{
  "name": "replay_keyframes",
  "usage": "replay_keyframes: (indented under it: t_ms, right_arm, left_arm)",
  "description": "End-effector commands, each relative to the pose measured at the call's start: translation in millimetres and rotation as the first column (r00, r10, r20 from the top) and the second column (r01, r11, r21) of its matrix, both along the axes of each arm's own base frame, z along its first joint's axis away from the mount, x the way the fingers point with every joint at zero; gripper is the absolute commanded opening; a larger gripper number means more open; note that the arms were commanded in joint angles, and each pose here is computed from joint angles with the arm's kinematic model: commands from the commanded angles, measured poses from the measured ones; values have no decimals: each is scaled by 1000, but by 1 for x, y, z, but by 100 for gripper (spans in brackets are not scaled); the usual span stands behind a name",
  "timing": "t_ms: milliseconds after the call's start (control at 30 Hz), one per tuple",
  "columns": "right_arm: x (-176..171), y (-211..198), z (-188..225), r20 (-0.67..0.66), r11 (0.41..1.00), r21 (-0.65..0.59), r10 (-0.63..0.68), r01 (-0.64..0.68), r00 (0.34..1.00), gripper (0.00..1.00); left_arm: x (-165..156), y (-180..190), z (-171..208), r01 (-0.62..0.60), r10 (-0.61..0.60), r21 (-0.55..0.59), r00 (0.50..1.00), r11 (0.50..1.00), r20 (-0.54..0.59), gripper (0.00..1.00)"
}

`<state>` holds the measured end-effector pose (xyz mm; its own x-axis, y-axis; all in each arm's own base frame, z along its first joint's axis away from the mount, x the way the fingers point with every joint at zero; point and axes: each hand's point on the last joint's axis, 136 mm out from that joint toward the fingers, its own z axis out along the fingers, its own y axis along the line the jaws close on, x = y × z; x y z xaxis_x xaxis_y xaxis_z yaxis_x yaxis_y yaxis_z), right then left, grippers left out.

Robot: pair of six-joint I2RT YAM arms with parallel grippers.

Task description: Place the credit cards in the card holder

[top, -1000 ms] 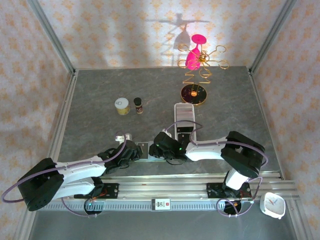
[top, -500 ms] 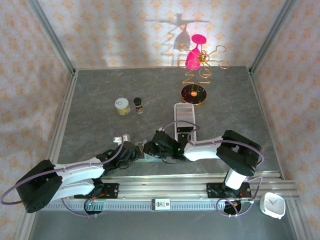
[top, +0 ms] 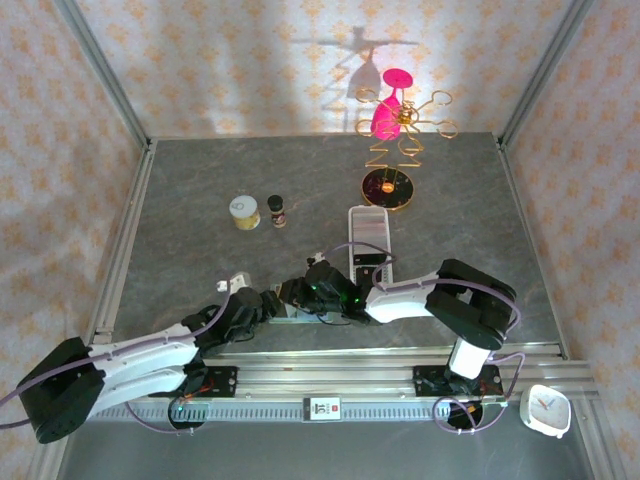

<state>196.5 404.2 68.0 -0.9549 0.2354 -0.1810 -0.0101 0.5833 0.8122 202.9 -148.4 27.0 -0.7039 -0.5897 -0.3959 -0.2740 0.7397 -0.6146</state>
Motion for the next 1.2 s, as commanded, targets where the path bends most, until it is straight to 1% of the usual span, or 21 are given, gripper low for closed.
replay_keyframes:
  t_ms: [0,133,267,333,433,533,600,667,700,767,800,833,867,900,933,967,1000,1033,1067,1100,1167]
  right_arm:
    - [0,9,5,2,999,35,6,-7,1000,34]
    - [0,17,11,0,996,83,16,-16,1000,34]
    - [-2,35,41,9,965,260,43,-44,999,34]
    - [-1,41,57,38,947,316,58,-67,998,34]
    - [5,45,76,91,938,333,75,-101,993,34]
    - [22,26,86,161,958,270,49,-92,986,34]
    - [39,2,92,231,982,174,35,-77,972,34]
    - [57,-25,107,349,997,54,34,-57,936,34]
    - [67,-43,117,412,999,-21,36,-30,910,35]
    - [83,-74,145,547,990,-139,59,21,835,35]
    - [88,-91,161,626,978,-204,94,47,775,37]
    - [91,-105,177,706,961,-269,151,65,692,40]
    - [90,-116,189,763,941,-327,210,84,612,44]
    - [85,-126,199,810,910,-405,311,91,497,48]
    - [78,-133,200,820,862,-498,432,96,376,52]
    - [71,-138,195,796,808,-580,536,101,280,57]
    - [64,-146,187,736,728,-675,654,119,177,61]
    - [60,-155,176,652,637,-758,749,143,117,66]
    - [62,-166,170,586,564,-805,803,182,104,71]
    - [67,-179,162,515,486,-847,850,215,106,74]
    - [68,-196,139,365,350,-921,928,169,73,74]
  left_arm:
    - [-17,35,-24,-92,100,110,992,990,-71,47]
    - [-16,50,-15,-145,152,149,988,978,-36,48]
    - [-14,60,-5,-178,182,178,983,968,-8,52]
    - [-13,63,2,-195,197,183,980,964,6,53]
    - [-10,67,15,-217,213,183,976,959,42,54]
    - [-6,67,28,-217,206,174,975,961,82,54]
    - [-4,64,34,-203,188,166,977,965,97,55]
    - [-1,57,39,-174,159,150,981,973,110,55]
    - [0,51,42,-149,133,139,984,979,117,55]
    - [4,36,47,-80,64,117,989,990,137,57]
    - [6,30,50,-52,36,109,989,993,144,57]
    - [7,25,52,-33,17,107,989,994,145,57]
    - [8,22,54,-20,4,105,989,994,148,57]
    - [9,18,55,-7,-9,106,989,994,151,58]
    - [10,16,55,4,-21,110,988,994,151,58]
    - [12,14,56,9,-26,111,988,994,154,58]
    - [13,11,57,17,-35,110,987,994,159,58]
    - [14,9,58,27,-45,109,985,994,164,58]
    - [14,6,59,40,-58,108,984,993,167,58]
    - [15,5,60,47,-65,105,983,993,172,58]
    - [15,2,61,58,-75,100,981,993,179,58]
